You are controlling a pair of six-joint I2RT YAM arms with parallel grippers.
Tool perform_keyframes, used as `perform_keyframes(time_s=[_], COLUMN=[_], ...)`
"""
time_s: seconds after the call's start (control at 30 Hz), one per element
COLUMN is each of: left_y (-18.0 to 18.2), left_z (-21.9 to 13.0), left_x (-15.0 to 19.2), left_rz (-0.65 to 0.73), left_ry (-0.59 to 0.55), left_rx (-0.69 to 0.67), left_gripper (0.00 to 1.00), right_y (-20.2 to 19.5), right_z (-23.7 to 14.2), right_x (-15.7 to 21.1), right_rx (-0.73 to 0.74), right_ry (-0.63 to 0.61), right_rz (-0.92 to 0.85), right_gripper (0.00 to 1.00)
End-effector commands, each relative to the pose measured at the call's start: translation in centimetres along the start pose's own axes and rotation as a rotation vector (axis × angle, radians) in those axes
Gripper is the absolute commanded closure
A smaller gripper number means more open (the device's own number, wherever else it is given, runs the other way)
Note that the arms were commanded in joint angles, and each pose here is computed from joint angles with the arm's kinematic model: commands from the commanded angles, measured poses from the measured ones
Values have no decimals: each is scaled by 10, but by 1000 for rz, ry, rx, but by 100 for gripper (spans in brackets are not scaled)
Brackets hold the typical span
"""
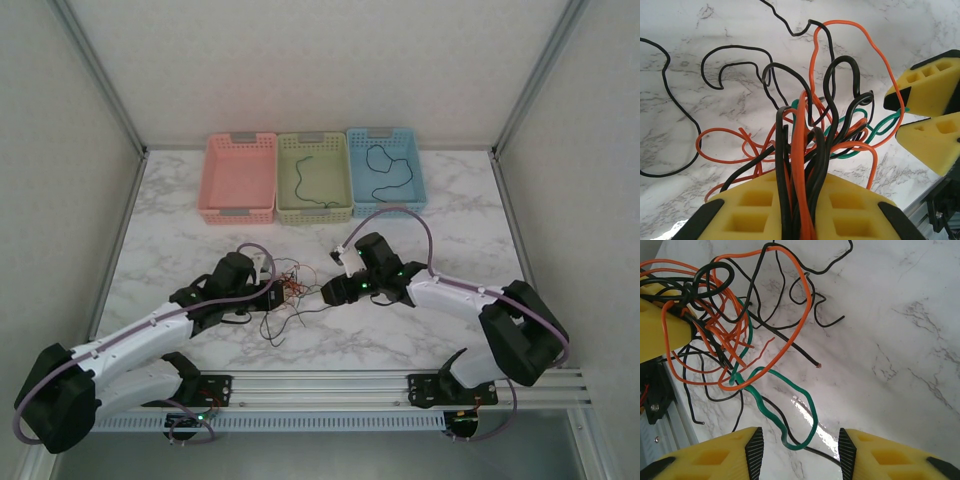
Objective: Untangle the cables
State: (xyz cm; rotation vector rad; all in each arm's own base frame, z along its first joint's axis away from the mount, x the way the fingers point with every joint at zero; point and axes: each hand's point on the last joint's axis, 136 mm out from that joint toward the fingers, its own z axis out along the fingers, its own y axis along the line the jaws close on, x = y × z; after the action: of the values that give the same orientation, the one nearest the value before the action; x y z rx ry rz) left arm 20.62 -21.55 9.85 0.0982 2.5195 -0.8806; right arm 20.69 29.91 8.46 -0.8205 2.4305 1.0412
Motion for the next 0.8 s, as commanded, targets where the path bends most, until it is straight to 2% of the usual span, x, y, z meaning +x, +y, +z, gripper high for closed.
perform_keyframes(time_s=[0.0,0.1,0.23,0.5,0.77], left_y=[-18,-19,-19,-17,-5], left_z=[-4,-3,-1,1,3], left_x=[-14,-15,-14,-14,-13], left_rz=[14,18,17,13,0], left_ry=[-24,-18,-14,-17,-23], left_rx=[63,63,62,57,2], left_gripper=[100,100,100,100,100], right_y=[6,6,7,14,-1], right_z=[3,5,6,4,-9], right_x=[-12,-13,-14,-11,-12], right_rx=[-20,-21,-28,-24,91], right_ry=[-24,-20,-14,-27,-73], right_rz=[-50,-50,-44,-60,-43], right_gripper=[54,57,74,98,100])
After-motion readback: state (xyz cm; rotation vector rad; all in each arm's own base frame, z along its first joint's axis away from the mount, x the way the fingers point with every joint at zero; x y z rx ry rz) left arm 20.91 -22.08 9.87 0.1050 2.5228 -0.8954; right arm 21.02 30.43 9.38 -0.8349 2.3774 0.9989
